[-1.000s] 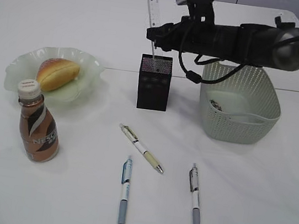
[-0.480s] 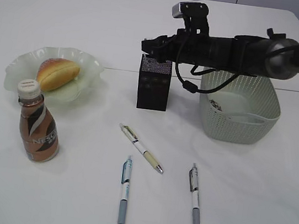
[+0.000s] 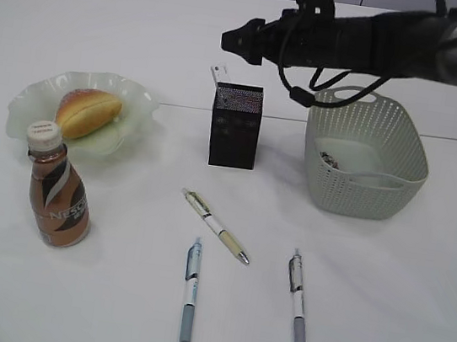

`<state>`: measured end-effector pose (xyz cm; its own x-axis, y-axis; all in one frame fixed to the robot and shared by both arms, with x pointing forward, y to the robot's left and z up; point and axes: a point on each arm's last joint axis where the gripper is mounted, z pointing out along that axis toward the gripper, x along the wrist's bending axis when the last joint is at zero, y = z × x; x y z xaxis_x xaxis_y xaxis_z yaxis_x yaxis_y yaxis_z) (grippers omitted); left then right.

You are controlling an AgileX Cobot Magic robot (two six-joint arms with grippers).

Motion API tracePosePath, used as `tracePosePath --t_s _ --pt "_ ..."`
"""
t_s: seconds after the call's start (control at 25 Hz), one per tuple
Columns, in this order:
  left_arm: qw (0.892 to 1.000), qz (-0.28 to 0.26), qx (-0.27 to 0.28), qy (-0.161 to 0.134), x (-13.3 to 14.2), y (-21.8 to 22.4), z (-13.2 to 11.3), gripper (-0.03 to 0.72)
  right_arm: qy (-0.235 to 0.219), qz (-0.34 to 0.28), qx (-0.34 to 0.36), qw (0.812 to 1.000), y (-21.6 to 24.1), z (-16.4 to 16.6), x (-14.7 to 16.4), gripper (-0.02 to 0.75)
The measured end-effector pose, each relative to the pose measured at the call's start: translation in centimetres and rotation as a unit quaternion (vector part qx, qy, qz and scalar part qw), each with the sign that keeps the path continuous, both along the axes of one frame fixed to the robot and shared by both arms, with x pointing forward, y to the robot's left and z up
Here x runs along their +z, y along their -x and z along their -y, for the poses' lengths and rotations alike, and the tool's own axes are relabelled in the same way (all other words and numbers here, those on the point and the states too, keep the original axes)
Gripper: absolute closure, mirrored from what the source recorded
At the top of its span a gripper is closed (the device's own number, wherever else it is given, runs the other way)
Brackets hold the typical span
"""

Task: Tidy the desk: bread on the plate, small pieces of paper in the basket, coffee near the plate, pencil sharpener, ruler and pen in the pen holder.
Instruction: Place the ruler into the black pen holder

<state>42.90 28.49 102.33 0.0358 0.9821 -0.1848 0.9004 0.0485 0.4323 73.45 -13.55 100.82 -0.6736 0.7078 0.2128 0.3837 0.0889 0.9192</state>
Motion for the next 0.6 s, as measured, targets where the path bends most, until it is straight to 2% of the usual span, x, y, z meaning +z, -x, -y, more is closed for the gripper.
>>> tracePosePath --t_s 0.2,0.36,0.6 --pt "1.0 0.0 0.0 0.0 0.0 0.0 0.0 0.255 0.037 -0.053 -0.007 0.998 2.4 0.8 4.6 0.33" --pt "1.0 0.0 0.0 0.0 0.0 0.0 0.0 0.255 0.088 -0.097 -0.001 0.991 5.7 1.0 8.5 0.33" --pt "1.0 0.0 0.0 0.0 0.0 0.0 0.0 0.255 0.187 -0.181 -0.014 0.966 10.4 0.7 11.2 0.33"
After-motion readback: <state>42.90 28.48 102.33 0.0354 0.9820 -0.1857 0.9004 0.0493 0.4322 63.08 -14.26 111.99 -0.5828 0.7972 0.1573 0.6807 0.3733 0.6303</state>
